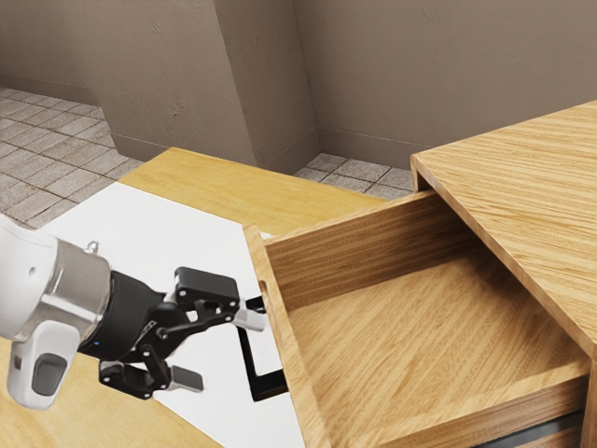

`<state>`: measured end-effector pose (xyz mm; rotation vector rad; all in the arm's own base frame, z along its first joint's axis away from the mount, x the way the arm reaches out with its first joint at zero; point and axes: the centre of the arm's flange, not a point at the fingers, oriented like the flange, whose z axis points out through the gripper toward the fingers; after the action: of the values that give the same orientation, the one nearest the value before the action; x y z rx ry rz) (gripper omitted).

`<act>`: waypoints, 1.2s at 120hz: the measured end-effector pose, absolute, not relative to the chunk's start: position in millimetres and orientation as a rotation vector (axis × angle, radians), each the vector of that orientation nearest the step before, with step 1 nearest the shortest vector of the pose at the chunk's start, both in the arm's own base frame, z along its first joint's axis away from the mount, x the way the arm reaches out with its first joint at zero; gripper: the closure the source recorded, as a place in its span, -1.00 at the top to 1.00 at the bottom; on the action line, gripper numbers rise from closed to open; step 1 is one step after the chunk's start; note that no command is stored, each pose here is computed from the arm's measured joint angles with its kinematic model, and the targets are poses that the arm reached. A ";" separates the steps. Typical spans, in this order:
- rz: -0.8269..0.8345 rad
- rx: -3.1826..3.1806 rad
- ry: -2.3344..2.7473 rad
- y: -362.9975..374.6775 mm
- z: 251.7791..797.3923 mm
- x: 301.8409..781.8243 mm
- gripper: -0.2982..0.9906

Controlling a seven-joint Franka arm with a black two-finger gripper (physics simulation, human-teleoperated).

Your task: Pull the drawer handle with one arm to open the drawer

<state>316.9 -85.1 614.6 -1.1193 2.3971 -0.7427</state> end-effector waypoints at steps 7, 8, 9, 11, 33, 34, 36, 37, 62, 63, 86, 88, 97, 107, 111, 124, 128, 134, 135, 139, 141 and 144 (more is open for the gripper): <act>-0.737 -1.112 2.392 -84.1 615.9 314.7 0.56; -0.736 -1.112 2.391 -84.0 616.0 314.5 0.56; -0.735 -1.111 2.390 -83.8 616.1 314.3 0.56; -0.732 -1.109 2.389 -83.5 616.3 313.8 0.56; -0.722 -1.096 2.377 -81.4 621.0 307.3 0.39; -0.723 -1.096 2.377 -81.3 621.4 307.0 0.37; -0.725 -1.096 2.376 -81.1 622.0 306.4 0.34; -0.726 -1.096 2.376 -81.2 622.4 306.0 0.32; -0.766 -1.105 2.363 -89.1 640.5 290.9 0.23; -0.767 -1.105 2.362 -89.5 641.1 290.3 0.24; -0.776 -1.090 2.323 -100.2 668.4 274.3 0.42; -0.773 -1.090 2.316 -101.5 674.7 273.7 0.43; -0.741 -1.131 2.284 -107.9 713.4 290.4 0.46; -0.648 -1.346 2.184 -86.3 770.1 344.2 0.49; -0.602 -1.501 2.121 -57.7 782.0 370.9 0.49; -0.542 -1.983 1.911 0.0 801.5 417.9 0.51; -0.497 -2.112 1.845 5.1 797.5 428.5 0.51; -0.441 -2.278 1.730 9.7 792.2 438.4 0.52; -0.426 -2.298 1.709 8.6 790.6 441.5 0.52; -0.377 -2.373 1.626 4.7 786.2 449.6 0.52; -0.357 -2.412 1.583 4.0 784.6 451.6 0.52; -0.331 -2.472 1.513 4.9 782.7 452.2 0.53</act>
<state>452.2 4.9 782.7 -2.4719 1.5134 -0.3314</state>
